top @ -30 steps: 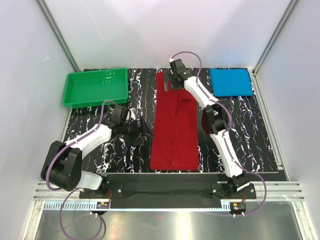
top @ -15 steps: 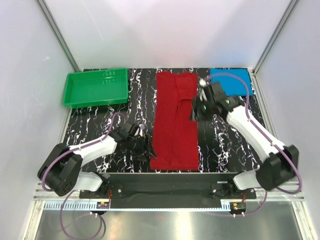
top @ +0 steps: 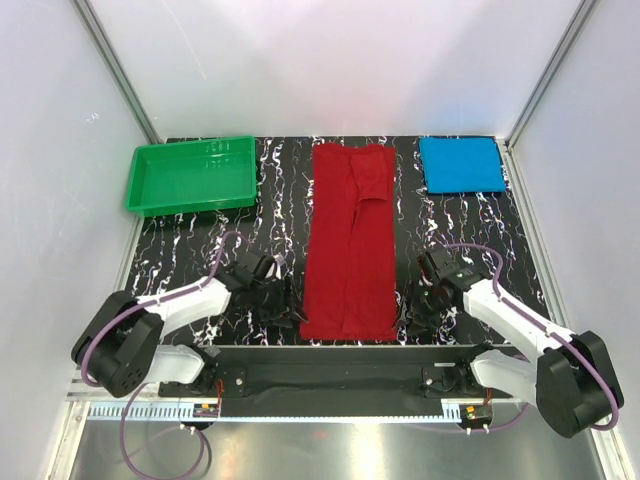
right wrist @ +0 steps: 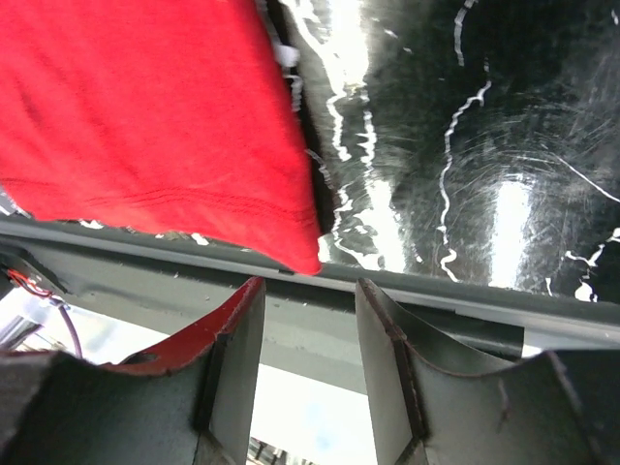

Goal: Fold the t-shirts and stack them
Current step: Fold the tshirt

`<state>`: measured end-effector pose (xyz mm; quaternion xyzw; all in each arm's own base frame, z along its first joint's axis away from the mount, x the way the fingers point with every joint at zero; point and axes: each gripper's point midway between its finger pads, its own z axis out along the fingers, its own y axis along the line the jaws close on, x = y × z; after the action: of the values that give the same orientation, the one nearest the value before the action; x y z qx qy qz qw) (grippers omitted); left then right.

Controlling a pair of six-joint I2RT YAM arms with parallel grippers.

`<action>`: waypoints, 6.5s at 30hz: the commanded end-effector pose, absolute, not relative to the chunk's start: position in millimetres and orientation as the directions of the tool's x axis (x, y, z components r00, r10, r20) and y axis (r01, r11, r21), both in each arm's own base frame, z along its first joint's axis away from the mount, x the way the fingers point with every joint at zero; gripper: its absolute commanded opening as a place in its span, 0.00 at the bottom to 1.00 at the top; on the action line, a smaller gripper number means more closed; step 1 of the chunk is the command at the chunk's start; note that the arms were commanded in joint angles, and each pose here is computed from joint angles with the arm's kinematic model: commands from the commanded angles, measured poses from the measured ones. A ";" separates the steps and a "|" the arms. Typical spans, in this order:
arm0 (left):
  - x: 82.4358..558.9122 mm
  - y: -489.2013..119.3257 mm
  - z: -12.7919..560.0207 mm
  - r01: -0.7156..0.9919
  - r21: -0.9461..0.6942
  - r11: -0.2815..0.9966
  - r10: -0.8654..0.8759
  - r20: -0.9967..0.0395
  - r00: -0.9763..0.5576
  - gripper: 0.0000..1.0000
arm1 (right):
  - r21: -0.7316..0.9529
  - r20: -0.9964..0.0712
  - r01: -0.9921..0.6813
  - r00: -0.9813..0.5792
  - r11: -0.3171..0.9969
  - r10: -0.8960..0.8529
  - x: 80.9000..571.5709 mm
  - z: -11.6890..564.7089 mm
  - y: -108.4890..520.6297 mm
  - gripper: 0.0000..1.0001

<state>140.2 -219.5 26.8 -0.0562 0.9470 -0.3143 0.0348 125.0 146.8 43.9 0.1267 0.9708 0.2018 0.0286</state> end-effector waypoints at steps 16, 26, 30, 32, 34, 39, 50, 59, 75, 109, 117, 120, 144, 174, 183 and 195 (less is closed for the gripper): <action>128.7 -212.3 -3.0 -0.116 -0.525 0.843 -0.134 0.005 -0.991 0.56 | 0.464 0.025 0.283 -0.951 0.839 0.307 130.3 19.6 160.4 0.47; 110.8 -205.2 -9.9 -0.128 -0.474 0.871 -0.115 0.057 -0.992 0.53 | 0.467 0.028 0.288 -0.950 0.836 0.311 131.4 16.3 161.6 0.47; 106.1 -206.0 -10.6 -0.132 -0.472 0.872 -0.114 0.068 -0.991 0.51 | 0.458 0.030 0.291 -0.950 0.840 0.312 131.1 12.1 160.4 0.47; 104.9 -207.0 -12.2 -0.129 -0.477 0.869 -0.111 0.067 -0.992 0.49 | 0.460 0.028 0.291 -0.949 0.839 0.314 131.8 10.2 160.7 0.46; 102.8 -207.9 -13.3 -0.132 -0.482 0.866 -0.108 0.077 -0.991 0.45 | 0.461 0.038 0.293 -0.950 0.838 0.311 131.2 9.1 161.7 0.45; 99.4 -211.7 -12.3 -0.148 -0.507 0.849 -0.121 0.087 -0.989 0.34 | 0.465 0.060 0.306 -0.947 0.831 0.315 126.7 8.0 162.8 0.37; 92.9 -209.4 -9.5 -0.187 -0.532 0.826 -0.171 0.079 -0.982 0.00 | 0.404 0.050 0.359 -0.927 0.841 0.372 120.9 16.4 149.6 0.00; 96.9 -232.5 22.4 -0.184 -0.616 0.766 -0.184 0.065 -0.981 0.00 | 0.455 0.058 0.352 -0.928 0.818 0.368 118.4 37.1 156.1 0.00; 267.2 -276.8 143.4 -0.103 -0.758 0.644 -0.290 -0.117 -0.950 0.00 | 0.548 -0.097 0.260 -0.924 0.795 0.370 260.8 105.5 146.8 0.00; 435.0 -283.3 109.1 -0.202 -0.811 0.550 -0.386 -0.033 -0.922 0.00 | 0.613 -0.051 0.267 -0.926 0.744 0.374 451.7 96.7 142.1 0.00; 442.3 -279.0 97.6 -0.228 -0.803 0.551 -0.401 -0.015 -0.916 0.00 | 0.637 -0.027 0.270 -0.928 0.722 0.371 461.3 85.0 144.5 0.05; 445.7 -277.1 95.1 -0.234 -0.801 0.552 -0.409 -0.015 -0.913 0.00 | 0.647 -0.022 0.268 -0.929 0.714 0.369 467.2 83.4 146.8 0.06; 415.3 -297.0 136.3 0.062 -0.755 0.652 -0.267 -0.306 -0.914 0.49 | 0.633 -0.164 0.162 -0.927 0.757 0.336 456.1 117.0 141.1 0.46; 317.9 -297.2 46.3 -0.040 -0.667 0.744 -0.150 -0.109 -0.983 0.33 | 0.660 0.063 0.011 -0.997 0.751 -0.040 333.4 74.5 245.3 0.14; 304.4 -282.9 17.2 -0.088 -0.629 0.772 -0.157 -0.055 -0.986 0.33 | 0.616 0.110 0.023 -0.992 0.787 -0.057 319.6 43.2 244.2 0.12; 295.1 -268.6 2.3 -0.101 -0.605 0.790 -0.153 -0.035 -0.988 0.33 | 0.555 0.120 0.079 -0.993 0.828 0.014 313.7 26.3 207.8 0.11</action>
<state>304.5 -286.0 24.1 -0.0638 0.9307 -0.3570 0.0478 306.6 222.6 16.5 0.0197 0.9517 0.2948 -0.0834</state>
